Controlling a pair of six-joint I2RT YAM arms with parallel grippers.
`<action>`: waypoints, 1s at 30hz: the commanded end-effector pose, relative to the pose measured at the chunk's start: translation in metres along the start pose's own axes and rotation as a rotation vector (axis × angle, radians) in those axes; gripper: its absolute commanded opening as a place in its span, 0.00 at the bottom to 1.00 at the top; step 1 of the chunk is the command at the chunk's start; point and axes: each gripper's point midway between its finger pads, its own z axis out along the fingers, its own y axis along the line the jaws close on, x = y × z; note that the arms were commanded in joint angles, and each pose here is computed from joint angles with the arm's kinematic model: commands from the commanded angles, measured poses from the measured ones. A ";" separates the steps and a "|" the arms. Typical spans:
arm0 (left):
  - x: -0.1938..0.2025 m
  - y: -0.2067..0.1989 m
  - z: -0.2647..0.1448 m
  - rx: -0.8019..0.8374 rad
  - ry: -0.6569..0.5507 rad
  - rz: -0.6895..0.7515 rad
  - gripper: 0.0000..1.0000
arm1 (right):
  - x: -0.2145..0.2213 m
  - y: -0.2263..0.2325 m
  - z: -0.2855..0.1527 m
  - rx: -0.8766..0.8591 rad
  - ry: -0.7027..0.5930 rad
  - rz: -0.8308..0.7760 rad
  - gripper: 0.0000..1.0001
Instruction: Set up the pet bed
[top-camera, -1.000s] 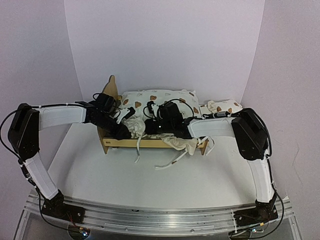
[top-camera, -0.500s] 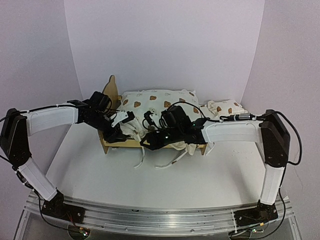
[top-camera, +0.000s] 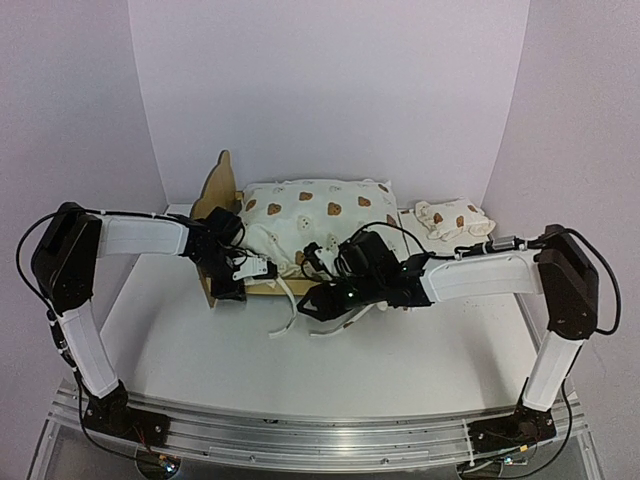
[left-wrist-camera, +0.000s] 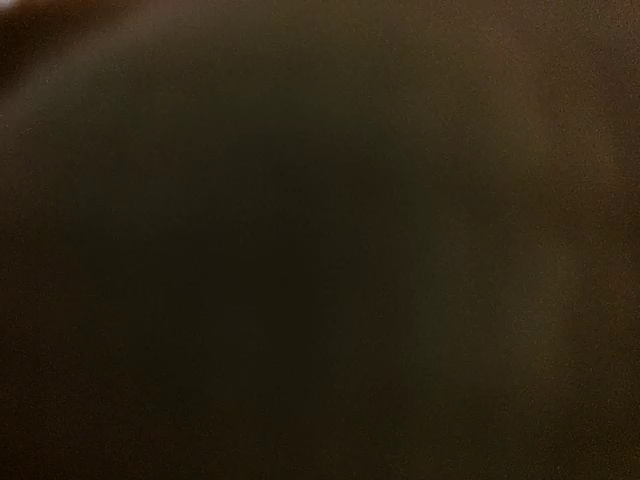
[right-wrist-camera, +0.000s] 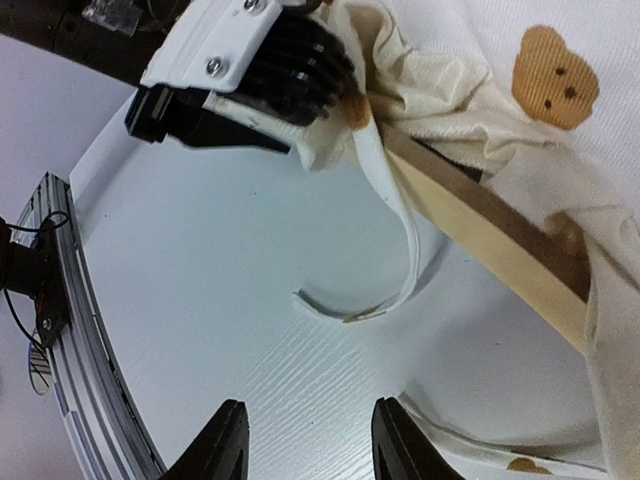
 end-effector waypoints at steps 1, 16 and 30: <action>-0.011 0.010 -0.002 0.003 0.006 0.004 0.27 | -0.016 0.023 -0.014 -0.057 -0.122 -0.039 0.43; -0.117 -0.007 -0.100 0.219 -0.167 -0.213 0.00 | -0.031 0.055 0.026 -0.028 -0.428 0.027 0.41; -0.148 -0.009 -0.131 0.216 -0.238 -0.199 0.00 | -0.026 0.001 0.059 0.257 -0.636 0.073 0.54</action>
